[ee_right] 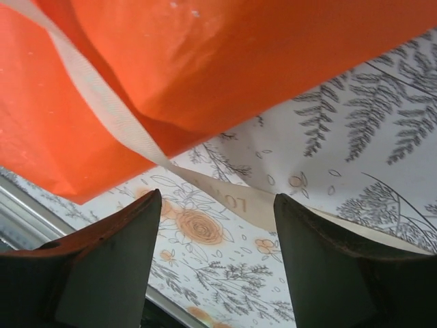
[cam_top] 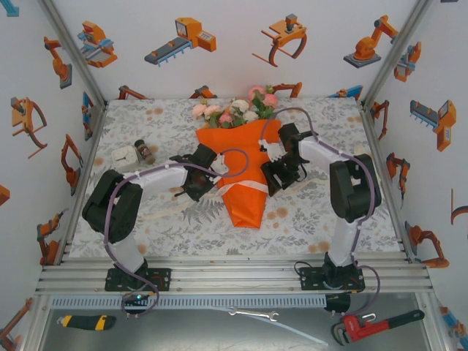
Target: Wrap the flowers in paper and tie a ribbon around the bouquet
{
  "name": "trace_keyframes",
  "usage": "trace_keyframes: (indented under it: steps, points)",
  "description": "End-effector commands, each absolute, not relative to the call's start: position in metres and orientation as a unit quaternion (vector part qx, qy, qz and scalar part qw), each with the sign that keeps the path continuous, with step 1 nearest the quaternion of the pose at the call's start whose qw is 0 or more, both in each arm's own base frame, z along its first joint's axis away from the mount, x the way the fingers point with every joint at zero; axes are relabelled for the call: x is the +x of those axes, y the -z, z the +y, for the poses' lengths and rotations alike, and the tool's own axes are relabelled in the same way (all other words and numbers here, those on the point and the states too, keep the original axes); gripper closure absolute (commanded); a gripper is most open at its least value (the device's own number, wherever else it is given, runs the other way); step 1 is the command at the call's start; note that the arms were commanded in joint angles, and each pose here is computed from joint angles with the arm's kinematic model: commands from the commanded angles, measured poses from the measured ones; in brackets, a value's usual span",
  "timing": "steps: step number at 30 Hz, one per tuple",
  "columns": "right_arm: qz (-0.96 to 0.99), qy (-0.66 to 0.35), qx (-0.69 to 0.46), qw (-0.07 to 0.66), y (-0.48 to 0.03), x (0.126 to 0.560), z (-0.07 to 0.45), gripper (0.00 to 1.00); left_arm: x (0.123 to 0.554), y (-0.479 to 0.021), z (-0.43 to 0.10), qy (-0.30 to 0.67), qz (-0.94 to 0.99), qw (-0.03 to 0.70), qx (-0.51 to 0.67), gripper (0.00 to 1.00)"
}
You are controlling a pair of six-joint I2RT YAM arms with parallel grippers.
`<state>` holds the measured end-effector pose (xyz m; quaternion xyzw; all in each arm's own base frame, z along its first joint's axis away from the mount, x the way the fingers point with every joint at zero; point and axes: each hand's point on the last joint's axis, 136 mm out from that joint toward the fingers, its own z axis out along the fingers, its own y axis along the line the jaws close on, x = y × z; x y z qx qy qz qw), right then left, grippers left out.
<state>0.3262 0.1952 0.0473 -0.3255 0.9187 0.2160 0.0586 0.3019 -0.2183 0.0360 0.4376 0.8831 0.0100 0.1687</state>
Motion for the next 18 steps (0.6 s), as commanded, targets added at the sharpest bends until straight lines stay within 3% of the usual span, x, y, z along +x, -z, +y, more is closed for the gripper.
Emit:
trace_keyframes:
  steps: [1,3,8,14,18]
  points:
    - [0.916,-0.227,-0.324,0.073,-0.052,0.313,0.203,0.65,0.307,-0.058,-0.21,-0.018,0.897,0.206,0.39,1.0]
    - [0.916,-0.226,-0.316,0.101,-0.055,0.311,0.205,0.83,0.309,-0.073,-0.206,-0.015,0.908,0.229,0.352,1.0]
    - [0.909,-0.243,-0.284,0.182,-0.081,0.29,0.204,1.0,0.297,-0.101,-0.188,0.008,0.935,0.272,0.226,1.0]
    - [0.863,-0.235,-0.351,0.275,-0.121,0.234,0.227,1.0,0.249,-0.106,-0.156,0.051,0.957,0.268,0.096,1.0]
    - [0.891,-0.241,-0.275,0.27,-0.121,0.224,0.214,1.0,0.224,-0.099,-0.117,0.029,0.963,0.265,-0.019,1.0]
